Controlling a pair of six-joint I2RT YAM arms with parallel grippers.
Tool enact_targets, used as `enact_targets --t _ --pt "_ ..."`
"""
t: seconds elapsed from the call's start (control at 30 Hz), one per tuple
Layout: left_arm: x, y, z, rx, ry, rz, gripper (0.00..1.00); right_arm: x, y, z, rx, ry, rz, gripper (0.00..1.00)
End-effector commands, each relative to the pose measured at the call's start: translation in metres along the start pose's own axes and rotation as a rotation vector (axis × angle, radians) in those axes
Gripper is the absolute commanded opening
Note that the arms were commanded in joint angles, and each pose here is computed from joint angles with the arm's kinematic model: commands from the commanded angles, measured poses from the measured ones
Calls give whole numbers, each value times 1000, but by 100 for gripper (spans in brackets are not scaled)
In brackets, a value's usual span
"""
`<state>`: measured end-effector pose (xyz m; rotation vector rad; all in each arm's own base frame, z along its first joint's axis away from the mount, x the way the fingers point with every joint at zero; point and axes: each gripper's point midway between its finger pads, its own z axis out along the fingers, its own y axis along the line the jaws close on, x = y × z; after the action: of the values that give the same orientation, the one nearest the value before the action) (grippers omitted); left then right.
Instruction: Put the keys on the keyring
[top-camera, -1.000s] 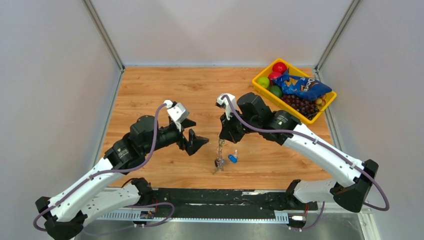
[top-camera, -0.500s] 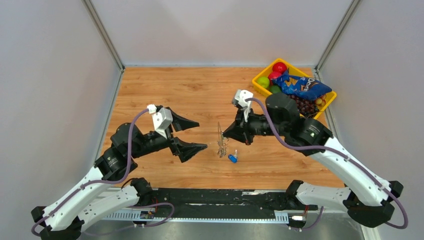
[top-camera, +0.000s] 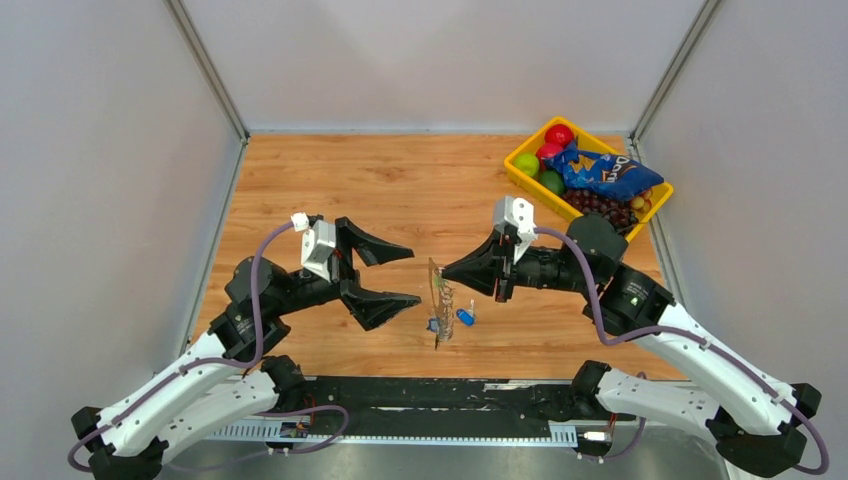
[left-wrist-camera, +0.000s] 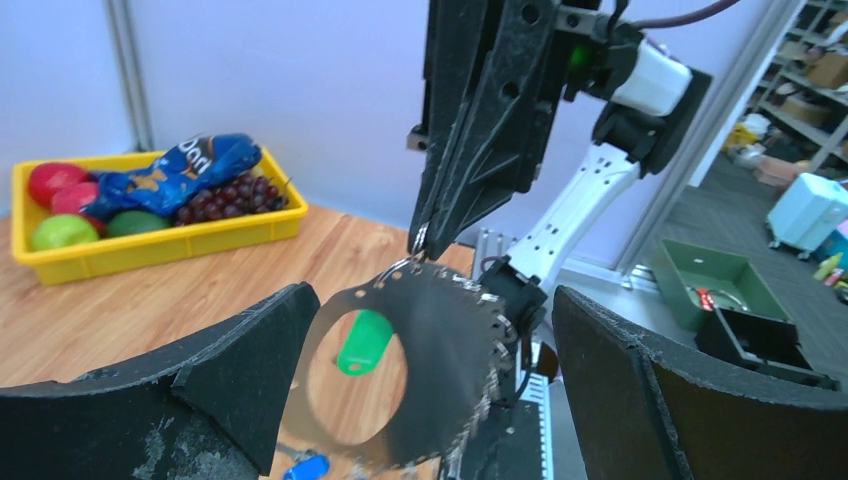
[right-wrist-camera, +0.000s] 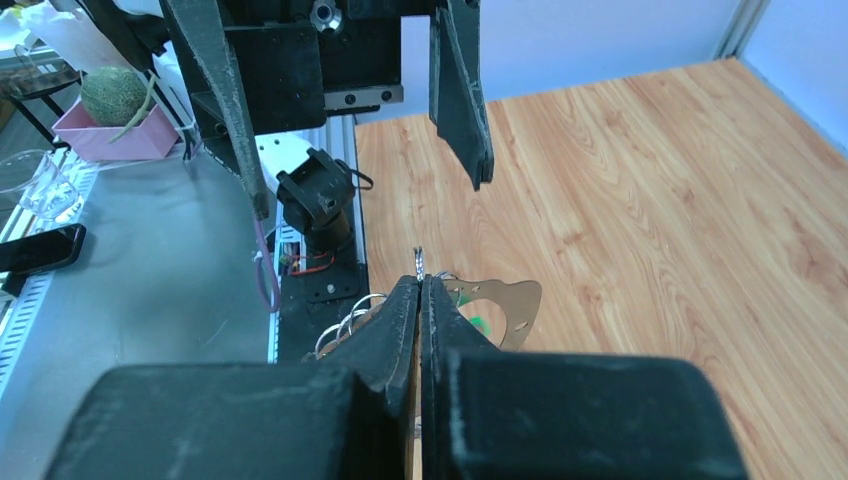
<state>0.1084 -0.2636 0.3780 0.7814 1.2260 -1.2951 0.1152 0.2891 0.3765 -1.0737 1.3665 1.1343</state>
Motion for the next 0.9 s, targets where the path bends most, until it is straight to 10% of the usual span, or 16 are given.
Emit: enact_targets --t 0.0,0.33,0.87 --pt "-23 -23 4 126 -94 1 98 -40 16 -1 -71 -176 -117 0" --pt "-23 -28 8 166 -97 -5 82 -60 29 -5 -120 -314 -204 0" --pt "-26 -40 6 243 -128 22 23 -80 38 3 -187 -367 -146 0"
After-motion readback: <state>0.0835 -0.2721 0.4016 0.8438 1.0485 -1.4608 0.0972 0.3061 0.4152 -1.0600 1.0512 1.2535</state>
